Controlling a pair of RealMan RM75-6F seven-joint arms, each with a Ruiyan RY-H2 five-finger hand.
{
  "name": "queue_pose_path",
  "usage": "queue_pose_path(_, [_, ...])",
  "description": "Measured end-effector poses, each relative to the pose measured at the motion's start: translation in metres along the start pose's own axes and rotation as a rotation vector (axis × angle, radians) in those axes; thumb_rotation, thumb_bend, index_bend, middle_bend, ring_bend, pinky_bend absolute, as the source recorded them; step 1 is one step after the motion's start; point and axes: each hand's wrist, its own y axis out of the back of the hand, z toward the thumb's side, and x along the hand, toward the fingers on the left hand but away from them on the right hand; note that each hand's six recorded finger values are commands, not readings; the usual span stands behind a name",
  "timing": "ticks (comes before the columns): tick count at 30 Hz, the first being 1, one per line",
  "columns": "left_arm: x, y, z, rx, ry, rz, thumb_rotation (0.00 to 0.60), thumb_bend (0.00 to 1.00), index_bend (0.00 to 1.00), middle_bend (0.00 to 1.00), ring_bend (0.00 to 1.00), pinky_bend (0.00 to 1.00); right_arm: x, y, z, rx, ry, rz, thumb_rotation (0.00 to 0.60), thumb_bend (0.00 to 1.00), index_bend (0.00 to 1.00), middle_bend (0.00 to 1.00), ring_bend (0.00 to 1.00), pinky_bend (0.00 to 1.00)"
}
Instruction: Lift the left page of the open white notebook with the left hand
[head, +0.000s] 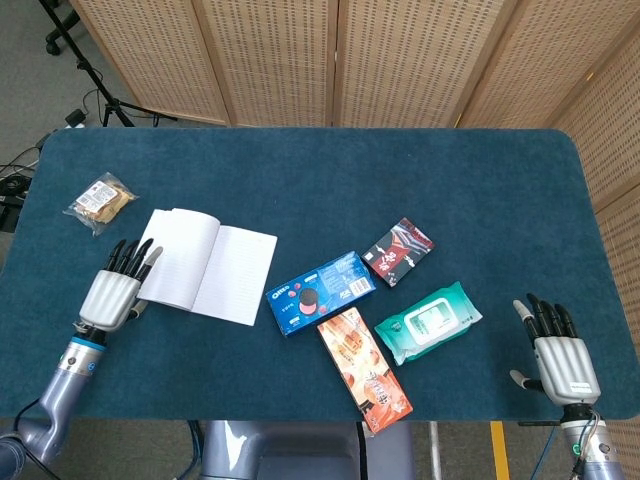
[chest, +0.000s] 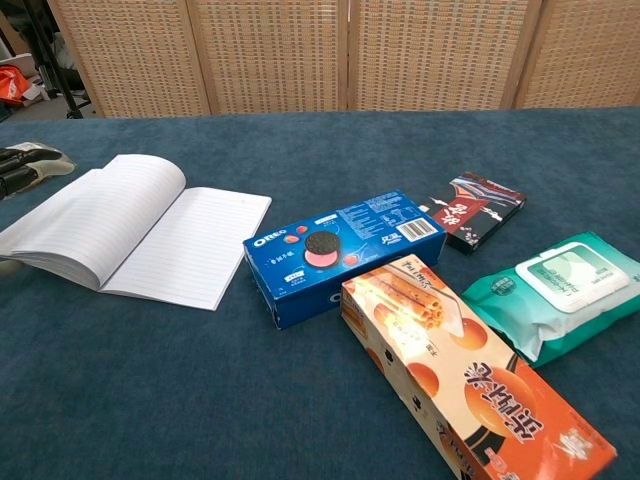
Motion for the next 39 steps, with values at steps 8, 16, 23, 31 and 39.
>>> queue_pose_path(8, [0.001,0.011,0.008,-0.013,-0.019,0.059,0.600,0.23,0.00,0.00,0.00,0.00,0.000,0.000,-0.001,-0.001,-0.002,-0.001,0.600,0.05,0.00,0.00,0.00,0.00])
queue_pose_path(16, [-0.001,0.032,0.023,-0.046,-0.065,0.163,0.600,0.23,0.00,0.00,0.00,0.00,0.000,0.001,-0.001,-0.003,-0.002,-0.002,0.600,0.05,0.00,0.00,0.00,0.00])
queue_pose_path(23, [0.000,0.050,0.036,-0.088,-0.083,0.255,0.600,0.22,0.00,0.00,0.00,0.00,0.001,0.001,-0.001,-0.005,-0.002,-0.002,0.600,0.05,0.00,0.00,0.00,0.00])
queue_pose_path(31, [-0.003,0.056,0.048,-0.116,-0.095,0.295,0.600,0.22,0.00,0.00,0.00,0.00,0.001,0.003,-0.002,-0.010,-0.003,-0.005,0.600,0.05,0.00,0.00,0.00,0.00])
queue_pose_path(39, [-0.015,0.060,0.044,-0.164,-0.083,0.303,0.600,0.22,0.00,0.00,0.00,0.00,0.001,0.003,-0.002,-0.012,-0.003,-0.005,0.600,0.05,0.00,0.00,0.00,0.00])
